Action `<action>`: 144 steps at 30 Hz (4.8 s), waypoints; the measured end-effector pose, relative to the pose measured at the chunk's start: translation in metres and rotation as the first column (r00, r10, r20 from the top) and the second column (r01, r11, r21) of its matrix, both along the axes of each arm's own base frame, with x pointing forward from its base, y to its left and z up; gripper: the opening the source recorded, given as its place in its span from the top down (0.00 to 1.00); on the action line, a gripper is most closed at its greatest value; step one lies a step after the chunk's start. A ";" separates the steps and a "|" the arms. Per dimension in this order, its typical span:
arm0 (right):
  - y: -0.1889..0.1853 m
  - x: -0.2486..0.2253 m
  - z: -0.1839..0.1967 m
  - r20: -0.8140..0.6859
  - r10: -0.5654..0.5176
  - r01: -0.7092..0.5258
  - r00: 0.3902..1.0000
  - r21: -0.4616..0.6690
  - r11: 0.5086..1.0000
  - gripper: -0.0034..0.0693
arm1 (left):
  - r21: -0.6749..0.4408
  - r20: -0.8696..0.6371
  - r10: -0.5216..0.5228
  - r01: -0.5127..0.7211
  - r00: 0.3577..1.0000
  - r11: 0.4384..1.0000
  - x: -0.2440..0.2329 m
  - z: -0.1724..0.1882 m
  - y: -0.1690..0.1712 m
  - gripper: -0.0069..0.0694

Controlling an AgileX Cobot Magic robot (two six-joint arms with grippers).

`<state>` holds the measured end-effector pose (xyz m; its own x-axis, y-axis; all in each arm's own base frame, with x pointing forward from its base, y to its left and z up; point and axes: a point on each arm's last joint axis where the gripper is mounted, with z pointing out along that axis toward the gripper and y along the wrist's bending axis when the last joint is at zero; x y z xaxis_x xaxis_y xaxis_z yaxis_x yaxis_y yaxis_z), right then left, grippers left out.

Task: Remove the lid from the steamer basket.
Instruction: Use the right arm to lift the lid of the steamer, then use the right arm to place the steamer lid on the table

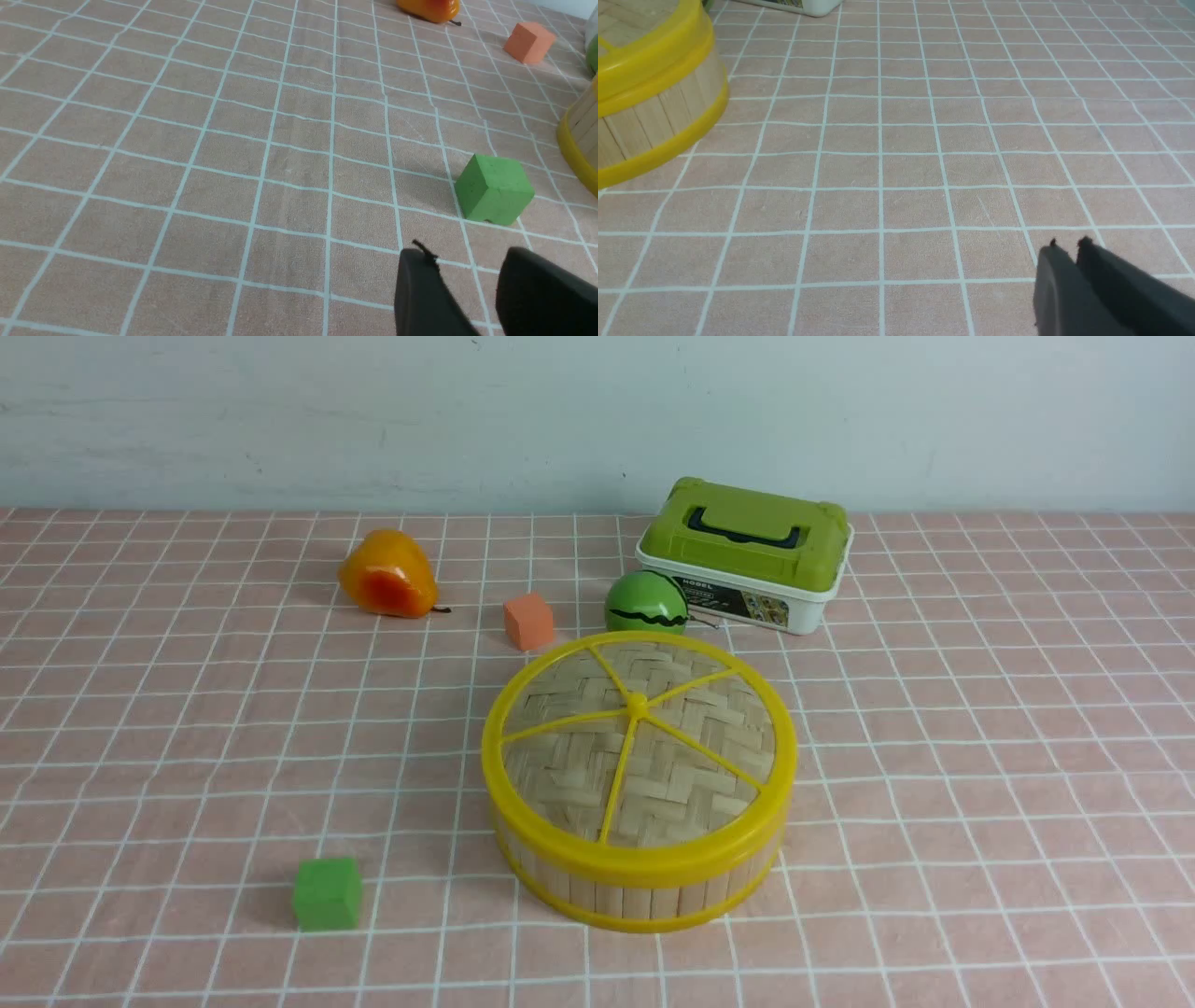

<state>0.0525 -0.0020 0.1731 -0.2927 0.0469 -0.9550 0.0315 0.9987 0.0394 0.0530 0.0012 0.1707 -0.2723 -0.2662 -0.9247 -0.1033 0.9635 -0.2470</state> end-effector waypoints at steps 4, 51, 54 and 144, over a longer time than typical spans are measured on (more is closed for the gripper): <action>0.000 0.000 0.000 0.000 0.000 0.000 1.000 0.000 1.000 0.90 | 0.000 0.000 0.000 0.000 1.000 1.000 0.000 0.000 0.000 0.60; 0.023 -0.010 0.085 0.119 0.116 -0.158 0.986 0.467 0.870 0.87 | 0.000 0.000 0.000 0.000 1.000 1.000 0.000 0.000 0.000 0.60; 0.024 -0.003 0.133 -0.074 0.219 -0.201 0.973 0.197 0.960 0.95 | 0.000 0.000 0.000 0.000 1.000 1.000 0.000 0.000 0.000 0.60; 0.026 0.351 0.027 -0.793 0.172 -0.233 0.584 0.040 0.972 0.83 | 0.000 0.000 0.000 0.000 1.000 1.000 0.000 0.000 0.000 0.60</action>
<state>0.4037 0.0244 0.1998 -0.9244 -0.1588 -0.3467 -0.1833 0.9823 0.0388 0.0530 0.0012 0.1707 -0.2723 -0.2662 -0.9247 -0.1033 0.9635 -0.2470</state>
